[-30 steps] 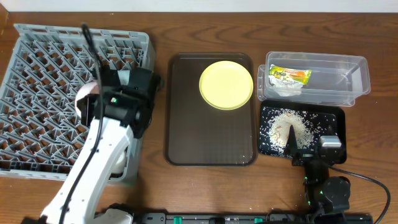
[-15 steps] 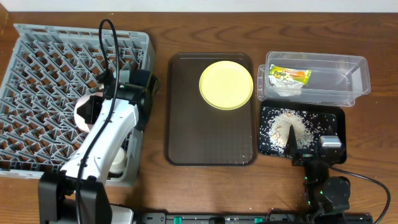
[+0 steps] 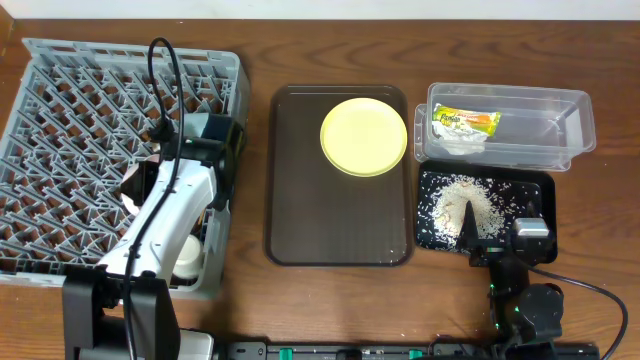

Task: Sort waste into correct bins and load items into the dishwasher
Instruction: 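Lower the white bowl upright into the rack slots with the left gripper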

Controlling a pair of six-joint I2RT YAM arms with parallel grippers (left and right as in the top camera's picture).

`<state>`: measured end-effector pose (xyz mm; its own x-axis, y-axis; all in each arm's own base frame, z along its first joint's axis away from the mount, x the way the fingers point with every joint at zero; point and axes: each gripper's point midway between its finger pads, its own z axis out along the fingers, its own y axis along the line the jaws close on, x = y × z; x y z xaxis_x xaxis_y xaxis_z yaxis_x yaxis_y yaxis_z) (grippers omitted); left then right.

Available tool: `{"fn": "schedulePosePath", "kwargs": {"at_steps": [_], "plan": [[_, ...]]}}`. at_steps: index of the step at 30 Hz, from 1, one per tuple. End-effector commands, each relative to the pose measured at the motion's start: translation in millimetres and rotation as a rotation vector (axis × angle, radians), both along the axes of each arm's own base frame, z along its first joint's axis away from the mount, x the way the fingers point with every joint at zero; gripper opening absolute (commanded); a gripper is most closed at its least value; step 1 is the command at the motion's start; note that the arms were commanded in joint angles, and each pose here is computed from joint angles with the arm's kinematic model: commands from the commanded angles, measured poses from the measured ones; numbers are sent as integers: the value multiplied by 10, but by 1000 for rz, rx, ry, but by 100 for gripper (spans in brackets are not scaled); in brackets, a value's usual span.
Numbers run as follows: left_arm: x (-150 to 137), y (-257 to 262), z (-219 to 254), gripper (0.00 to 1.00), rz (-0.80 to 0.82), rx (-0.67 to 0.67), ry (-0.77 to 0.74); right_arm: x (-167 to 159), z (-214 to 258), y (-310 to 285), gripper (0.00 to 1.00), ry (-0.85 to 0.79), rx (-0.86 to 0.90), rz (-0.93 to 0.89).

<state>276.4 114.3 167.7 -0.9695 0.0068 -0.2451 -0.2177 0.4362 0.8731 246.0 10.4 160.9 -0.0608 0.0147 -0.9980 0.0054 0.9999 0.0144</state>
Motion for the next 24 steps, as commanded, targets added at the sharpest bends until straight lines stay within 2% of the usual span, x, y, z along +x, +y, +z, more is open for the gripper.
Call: {"fn": "schedulePosePath", "kwargs": {"at_steps": [1,10,20,24], "plan": [[-17,47,-10,8,1,30,24,-1,0,-31,99,-4,-10,-12],[-6,59,22,10,-2,49,19,-1,0,-31,99,-4,-9,-12],[41,143,166,13,2,136,-10,-1,0,-31,99,-4,-10,-12],[41,147,139,13,6,119,-10,-1,0,-31,99,-4,-9,-12]]}}
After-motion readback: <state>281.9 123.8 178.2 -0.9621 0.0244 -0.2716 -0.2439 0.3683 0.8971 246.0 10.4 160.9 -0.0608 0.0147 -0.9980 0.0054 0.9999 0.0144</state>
